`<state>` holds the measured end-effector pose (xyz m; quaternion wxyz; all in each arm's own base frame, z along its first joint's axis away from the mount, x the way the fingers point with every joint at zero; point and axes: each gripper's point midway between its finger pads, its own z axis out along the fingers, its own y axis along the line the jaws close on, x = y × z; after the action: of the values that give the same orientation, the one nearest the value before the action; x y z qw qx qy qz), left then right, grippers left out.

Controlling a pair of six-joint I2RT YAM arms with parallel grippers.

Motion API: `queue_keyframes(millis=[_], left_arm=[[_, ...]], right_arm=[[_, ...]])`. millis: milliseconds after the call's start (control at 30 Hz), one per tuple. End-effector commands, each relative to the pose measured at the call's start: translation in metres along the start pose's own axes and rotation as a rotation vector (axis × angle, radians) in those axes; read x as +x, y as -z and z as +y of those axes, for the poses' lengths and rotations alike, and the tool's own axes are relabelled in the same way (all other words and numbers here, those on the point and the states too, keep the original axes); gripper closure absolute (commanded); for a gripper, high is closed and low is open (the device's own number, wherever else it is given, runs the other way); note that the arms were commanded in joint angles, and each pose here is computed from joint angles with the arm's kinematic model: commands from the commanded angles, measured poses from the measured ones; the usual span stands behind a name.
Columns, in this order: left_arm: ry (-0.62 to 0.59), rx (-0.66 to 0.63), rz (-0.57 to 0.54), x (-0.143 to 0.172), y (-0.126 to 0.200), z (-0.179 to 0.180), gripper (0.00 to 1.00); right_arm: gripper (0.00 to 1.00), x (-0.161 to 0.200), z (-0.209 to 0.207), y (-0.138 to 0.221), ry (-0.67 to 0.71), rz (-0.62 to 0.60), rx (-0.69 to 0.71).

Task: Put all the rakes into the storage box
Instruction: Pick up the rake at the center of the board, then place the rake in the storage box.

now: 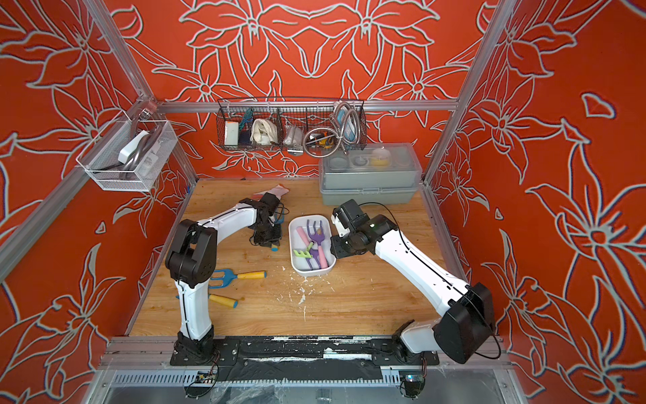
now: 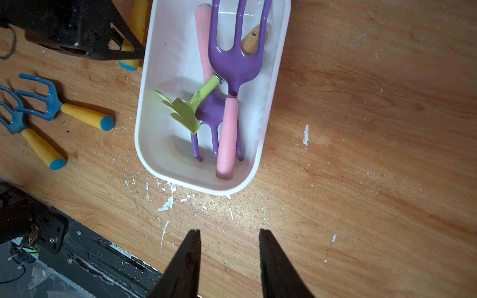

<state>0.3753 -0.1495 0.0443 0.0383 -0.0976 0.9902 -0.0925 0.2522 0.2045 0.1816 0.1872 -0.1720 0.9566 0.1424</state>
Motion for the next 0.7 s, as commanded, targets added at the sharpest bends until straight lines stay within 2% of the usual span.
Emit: queue_keyframes(millis=[0, 367, 667], left_arm=[[0.003, 0.075, -0.034, 0.009, 0.029, -0.007, 1.0], [-0.005, 0.28, -0.041, 0.07, 0.081, -0.03, 1.0], [-0.042, 0.397, -0.031, 0.118, 0.098, -0.093, 0.98]], right_arm=[[0.61, 0.009, -0.007, 0.007, -0.019, -0.011, 0.022], [0.61, 0.038, -0.016, 0.022, -0.055, -0.041, 0.018], [0.61, 0.058, -0.022, 0.03, -0.07, -0.046, 0.021]])
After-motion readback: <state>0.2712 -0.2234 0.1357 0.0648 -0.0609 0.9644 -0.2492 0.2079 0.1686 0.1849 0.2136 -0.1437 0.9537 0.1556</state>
